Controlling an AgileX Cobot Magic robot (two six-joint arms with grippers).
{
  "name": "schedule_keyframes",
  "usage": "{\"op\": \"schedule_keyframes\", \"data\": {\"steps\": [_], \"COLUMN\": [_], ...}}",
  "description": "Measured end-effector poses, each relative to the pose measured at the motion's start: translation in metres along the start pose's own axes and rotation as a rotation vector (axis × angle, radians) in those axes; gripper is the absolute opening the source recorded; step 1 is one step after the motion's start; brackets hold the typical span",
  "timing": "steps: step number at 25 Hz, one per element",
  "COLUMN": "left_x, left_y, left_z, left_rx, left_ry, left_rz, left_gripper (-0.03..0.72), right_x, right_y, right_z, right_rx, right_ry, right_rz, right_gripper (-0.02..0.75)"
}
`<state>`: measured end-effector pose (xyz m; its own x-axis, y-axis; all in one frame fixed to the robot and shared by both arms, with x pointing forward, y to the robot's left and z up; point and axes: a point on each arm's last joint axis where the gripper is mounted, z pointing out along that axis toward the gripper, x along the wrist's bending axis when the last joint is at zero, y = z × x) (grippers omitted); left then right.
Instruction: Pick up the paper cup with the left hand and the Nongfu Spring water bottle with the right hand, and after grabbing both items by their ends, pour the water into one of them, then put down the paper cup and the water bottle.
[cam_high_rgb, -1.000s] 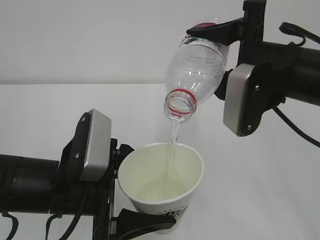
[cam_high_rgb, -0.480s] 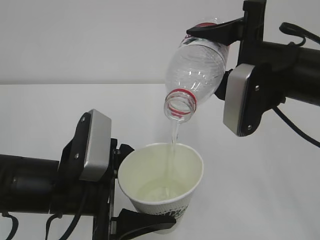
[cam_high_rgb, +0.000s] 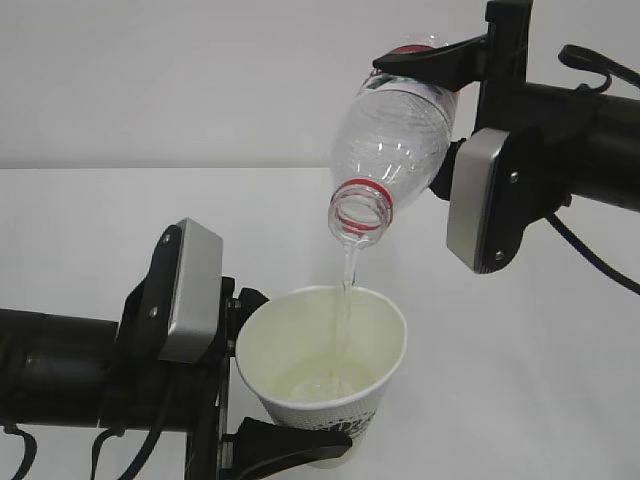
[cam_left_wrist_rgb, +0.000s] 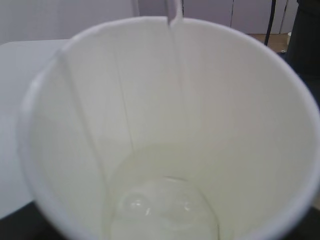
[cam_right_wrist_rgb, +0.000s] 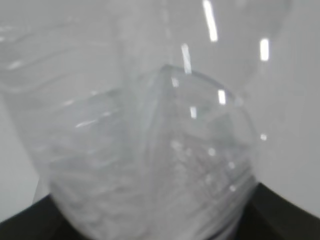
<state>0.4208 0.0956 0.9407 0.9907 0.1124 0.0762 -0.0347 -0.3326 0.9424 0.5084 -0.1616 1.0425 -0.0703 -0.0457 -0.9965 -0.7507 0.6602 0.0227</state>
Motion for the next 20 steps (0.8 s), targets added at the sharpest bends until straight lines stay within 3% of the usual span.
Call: {"op": "schedule_keyframes", "data": {"steps": [20], "left_x": [-0.0017], "left_y": [0.0006], "left_z": [0.0021], "left_rx": [0.003], "left_ry": [0.004], "left_rz": [-0.038], "left_gripper": [0.57], "right_x": [0.0], "right_y": [0.0], "right_z": [0.0], "right_rx": [0.0], "right_ry": [0.0], "right_rz": [-0.001], "right_gripper": [0.479]}}
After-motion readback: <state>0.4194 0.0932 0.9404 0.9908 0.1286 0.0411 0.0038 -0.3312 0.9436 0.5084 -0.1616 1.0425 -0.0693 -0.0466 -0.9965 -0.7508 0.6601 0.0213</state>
